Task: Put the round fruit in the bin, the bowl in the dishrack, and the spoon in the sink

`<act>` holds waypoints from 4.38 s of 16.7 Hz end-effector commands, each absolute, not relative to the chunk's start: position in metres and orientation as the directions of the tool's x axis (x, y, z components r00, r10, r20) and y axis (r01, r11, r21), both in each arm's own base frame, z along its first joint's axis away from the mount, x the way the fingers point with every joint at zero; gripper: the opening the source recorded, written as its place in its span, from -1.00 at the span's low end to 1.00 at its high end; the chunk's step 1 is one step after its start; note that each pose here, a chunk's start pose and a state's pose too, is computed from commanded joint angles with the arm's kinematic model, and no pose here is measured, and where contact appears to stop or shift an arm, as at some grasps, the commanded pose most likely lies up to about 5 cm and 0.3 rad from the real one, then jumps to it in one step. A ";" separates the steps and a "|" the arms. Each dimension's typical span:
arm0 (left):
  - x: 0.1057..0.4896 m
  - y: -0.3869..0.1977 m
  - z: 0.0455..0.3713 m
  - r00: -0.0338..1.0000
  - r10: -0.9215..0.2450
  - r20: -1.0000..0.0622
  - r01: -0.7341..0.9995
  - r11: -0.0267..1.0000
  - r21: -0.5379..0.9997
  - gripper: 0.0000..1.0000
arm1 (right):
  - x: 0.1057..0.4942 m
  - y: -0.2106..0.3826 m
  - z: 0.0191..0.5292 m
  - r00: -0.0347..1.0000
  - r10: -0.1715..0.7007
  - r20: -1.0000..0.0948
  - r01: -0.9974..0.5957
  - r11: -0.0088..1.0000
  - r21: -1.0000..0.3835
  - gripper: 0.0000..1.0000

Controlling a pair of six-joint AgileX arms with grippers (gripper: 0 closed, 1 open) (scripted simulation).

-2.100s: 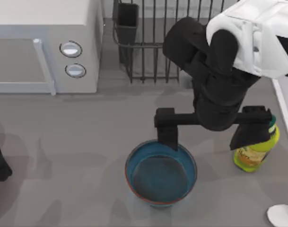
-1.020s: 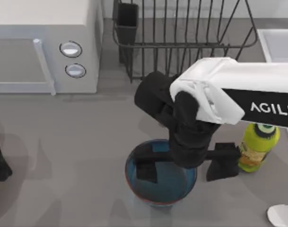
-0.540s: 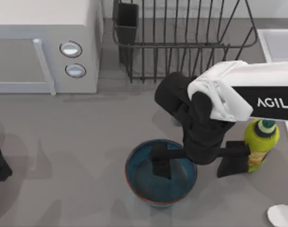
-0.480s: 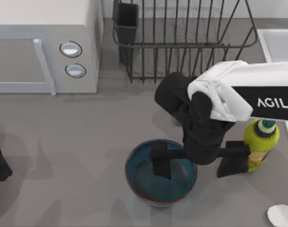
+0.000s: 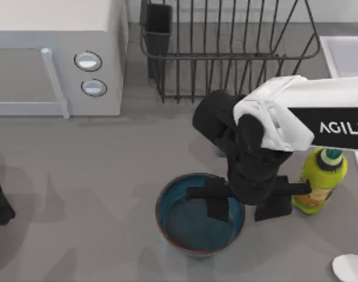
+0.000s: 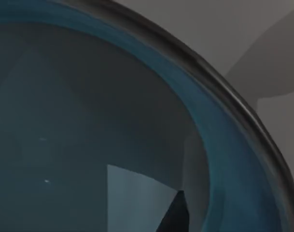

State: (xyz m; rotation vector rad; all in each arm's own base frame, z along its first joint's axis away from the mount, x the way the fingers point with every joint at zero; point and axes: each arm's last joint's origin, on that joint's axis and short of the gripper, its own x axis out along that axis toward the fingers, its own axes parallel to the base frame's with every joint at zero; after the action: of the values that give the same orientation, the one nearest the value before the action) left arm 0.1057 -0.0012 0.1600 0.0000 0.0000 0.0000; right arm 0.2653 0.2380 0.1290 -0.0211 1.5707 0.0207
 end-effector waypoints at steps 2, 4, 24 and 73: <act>0.106 -0.001 0.160 1.000 0.000 0.000 0.000 1.000 0.000 1.00 | 0.265 0.238 0.129 0.000 0.000 -1.000 -0.027 1.000 0.000 -0.66; 0.106 -0.001 0.160 1.000 0.000 0.000 0.000 1.000 0.000 1.00 | 0.265 0.238 0.129 0.000 0.000 -1.000 -0.027 1.000 0.000 -0.96; 0.106 -0.001 0.160 1.000 0.000 0.000 0.000 1.000 0.000 1.00 | 0.297 0.264 0.227 0.158 0.279 -0.947 -0.082 0.960 0.269 -1.00; 0.106 -0.001 0.160 1.000 0.000 0.000 0.000 1.000 0.000 1.00 | 0.282 0.297 0.334 1.000 -0.010 -0.005 0.010 1.000 -0.006 -1.00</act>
State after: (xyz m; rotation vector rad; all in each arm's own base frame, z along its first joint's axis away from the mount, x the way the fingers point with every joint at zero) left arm 0.1057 -0.0012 0.1600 0.0000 0.0000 0.0000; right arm 0.2824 0.2970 0.3336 -0.0056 0.0050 -0.0096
